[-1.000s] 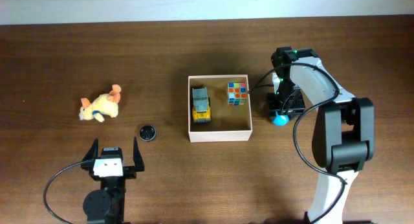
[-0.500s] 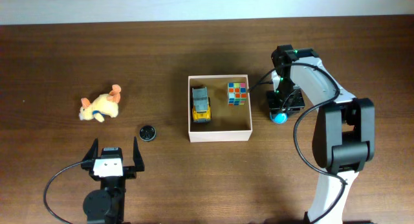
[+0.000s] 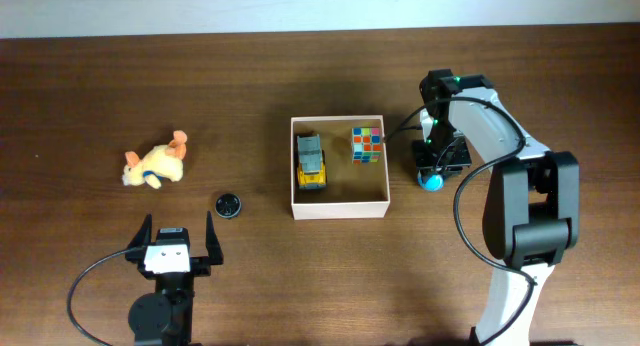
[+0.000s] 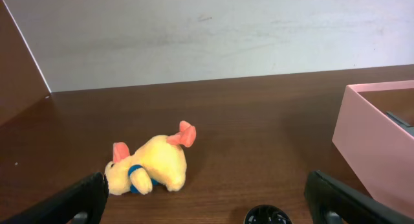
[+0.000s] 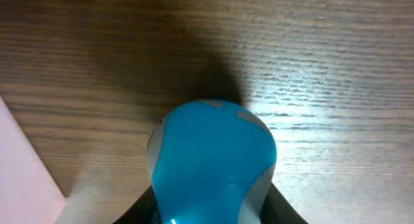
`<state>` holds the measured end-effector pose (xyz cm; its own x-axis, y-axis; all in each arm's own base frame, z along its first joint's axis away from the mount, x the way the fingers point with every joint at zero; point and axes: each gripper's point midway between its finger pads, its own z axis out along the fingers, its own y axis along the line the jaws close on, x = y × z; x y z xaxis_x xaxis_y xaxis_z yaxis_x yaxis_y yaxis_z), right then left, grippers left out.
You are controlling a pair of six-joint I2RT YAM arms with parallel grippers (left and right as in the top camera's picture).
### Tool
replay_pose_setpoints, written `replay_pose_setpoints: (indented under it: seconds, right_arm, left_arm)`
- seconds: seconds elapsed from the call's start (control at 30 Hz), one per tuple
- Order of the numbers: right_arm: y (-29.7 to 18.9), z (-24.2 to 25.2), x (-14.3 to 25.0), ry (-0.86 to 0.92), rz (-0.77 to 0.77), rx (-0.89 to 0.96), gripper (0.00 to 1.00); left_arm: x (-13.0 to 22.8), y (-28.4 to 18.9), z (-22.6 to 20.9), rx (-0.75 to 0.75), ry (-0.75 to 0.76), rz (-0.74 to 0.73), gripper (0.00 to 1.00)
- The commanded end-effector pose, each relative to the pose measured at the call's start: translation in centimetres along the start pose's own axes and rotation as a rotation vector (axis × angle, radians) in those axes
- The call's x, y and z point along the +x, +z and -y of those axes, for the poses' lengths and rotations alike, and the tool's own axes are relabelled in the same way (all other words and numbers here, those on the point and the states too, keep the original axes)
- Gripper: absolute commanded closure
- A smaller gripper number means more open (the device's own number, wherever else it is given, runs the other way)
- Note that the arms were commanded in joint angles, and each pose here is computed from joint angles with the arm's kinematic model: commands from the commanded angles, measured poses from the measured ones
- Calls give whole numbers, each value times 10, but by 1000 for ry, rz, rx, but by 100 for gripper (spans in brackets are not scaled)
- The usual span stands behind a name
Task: Pack container
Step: 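Lift the blue ball and carry it over the box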
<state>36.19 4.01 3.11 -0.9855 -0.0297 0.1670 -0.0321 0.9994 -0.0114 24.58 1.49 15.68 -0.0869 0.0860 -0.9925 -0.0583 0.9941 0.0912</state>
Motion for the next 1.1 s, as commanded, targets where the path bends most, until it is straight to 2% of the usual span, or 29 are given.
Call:
replay_pose_setpoints:
  seconds: [0.0,0.5,0.67,1.07]
  right_arm:
    - [-28,2,-15,8,76,-5,69]
    - [-153,-13,-39,-26,302,-11,69]
    - [-173,-50,-39,-100,363,-23,69]
    - [-172,-160,-34,-287,451,-55,68]
  left_arm:
    - [1,0,-1,-3,19,-1,1]
    - [1,0,-1,-3,19,-1,1]
    - [1,0,-1,-3,19,-1,1]
    - [1,0,-1,-3,19,-1,1]
